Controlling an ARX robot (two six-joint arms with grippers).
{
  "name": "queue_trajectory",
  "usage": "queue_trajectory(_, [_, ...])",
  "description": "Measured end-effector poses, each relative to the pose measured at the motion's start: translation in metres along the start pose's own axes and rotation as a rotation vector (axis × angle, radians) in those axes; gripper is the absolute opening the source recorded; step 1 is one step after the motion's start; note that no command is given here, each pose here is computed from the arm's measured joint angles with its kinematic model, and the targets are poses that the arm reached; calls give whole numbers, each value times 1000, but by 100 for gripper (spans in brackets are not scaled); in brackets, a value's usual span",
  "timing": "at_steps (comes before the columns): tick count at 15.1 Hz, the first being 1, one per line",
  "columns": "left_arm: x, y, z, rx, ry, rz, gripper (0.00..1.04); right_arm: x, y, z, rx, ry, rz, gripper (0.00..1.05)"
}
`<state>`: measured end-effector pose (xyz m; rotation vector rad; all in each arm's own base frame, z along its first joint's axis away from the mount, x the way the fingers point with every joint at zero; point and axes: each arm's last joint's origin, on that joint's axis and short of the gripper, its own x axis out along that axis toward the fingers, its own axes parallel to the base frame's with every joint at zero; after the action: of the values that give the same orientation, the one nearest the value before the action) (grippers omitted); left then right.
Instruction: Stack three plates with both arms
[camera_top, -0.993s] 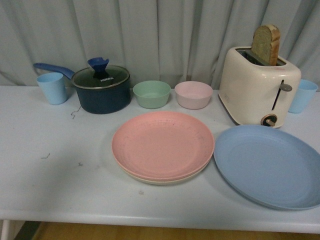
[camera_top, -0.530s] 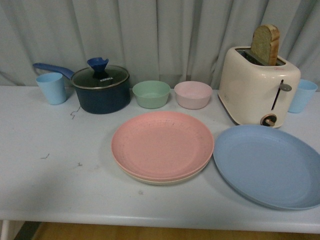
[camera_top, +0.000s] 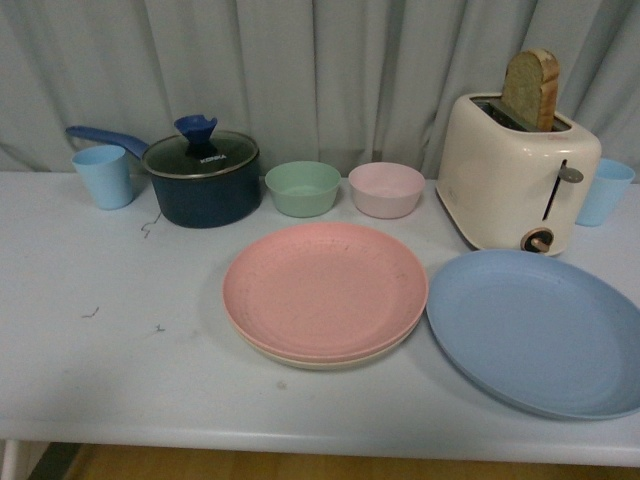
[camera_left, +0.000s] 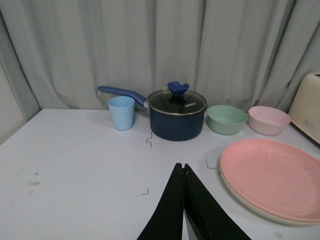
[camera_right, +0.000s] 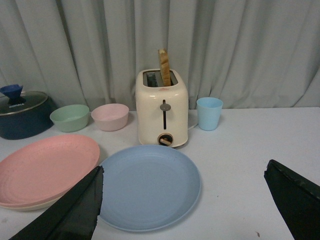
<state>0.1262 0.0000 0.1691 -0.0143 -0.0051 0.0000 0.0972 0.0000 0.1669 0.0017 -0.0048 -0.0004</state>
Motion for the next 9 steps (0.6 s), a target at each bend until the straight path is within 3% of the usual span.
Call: queue_trajectory(9, [-16, 0, 1, 0, -8, 0, 2, 0, 0, 0, 0, 0, 0, 98])
